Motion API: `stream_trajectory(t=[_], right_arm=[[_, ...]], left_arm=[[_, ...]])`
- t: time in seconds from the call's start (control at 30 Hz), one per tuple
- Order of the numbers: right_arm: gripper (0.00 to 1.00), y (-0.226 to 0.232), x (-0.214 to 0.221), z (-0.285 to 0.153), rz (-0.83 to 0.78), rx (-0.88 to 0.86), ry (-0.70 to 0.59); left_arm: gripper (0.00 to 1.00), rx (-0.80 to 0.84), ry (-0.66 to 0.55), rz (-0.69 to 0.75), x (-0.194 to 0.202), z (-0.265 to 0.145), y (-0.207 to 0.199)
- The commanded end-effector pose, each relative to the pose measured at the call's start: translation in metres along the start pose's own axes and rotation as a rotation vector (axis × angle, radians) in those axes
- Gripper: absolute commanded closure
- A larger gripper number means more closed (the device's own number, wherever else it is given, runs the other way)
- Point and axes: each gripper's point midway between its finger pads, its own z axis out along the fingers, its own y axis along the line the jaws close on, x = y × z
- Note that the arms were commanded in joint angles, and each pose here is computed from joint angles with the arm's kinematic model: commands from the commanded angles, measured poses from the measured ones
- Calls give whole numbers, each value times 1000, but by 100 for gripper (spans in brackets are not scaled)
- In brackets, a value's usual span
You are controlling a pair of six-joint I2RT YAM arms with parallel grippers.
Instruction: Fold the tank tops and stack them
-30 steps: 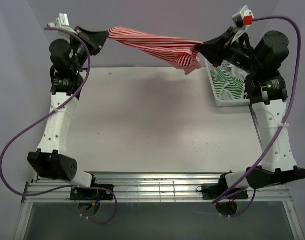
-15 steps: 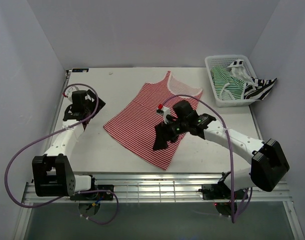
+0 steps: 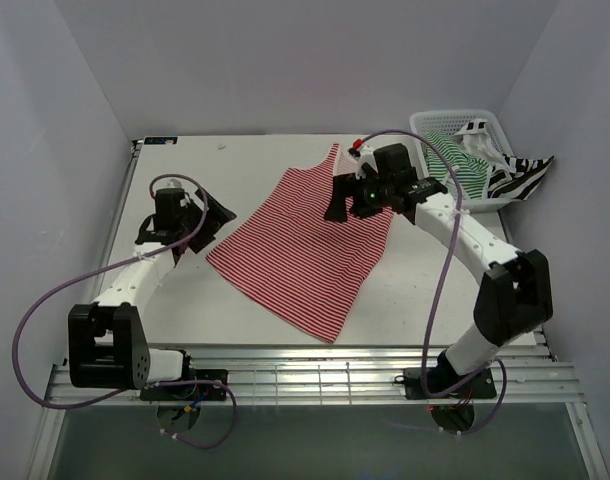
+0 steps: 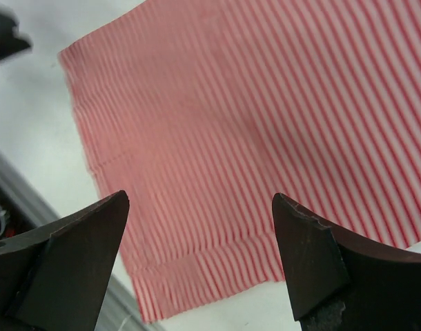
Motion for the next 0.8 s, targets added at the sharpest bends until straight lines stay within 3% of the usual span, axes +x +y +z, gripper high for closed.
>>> stream_trajectory(t=[0.0,0.17,0.3,0.5,0.63,0.7,0.77], right_arm=[[10,-47,-34,22,-28,117,-32],[10,-100,-47,81,4,196,34],[10,-126,-2,104,84,229,152],[10,-127,72,99,203,236,228],[10,-113,141,73,316,227,249],[10,-103,154,58,355,235,230],[10,-97,196,44,381,273,285]], left_arm=[[2,48,189,-8,61,10,-3],[2,-57,263,3,93,28,21],[2,-132,277,-1,97,44,37],[2,-176,283,21,93,63,42],[2,-196,279,41,84,85,41],[2,-198,278,74,79,91,39],[2,-180,278,98,71,97,29]])
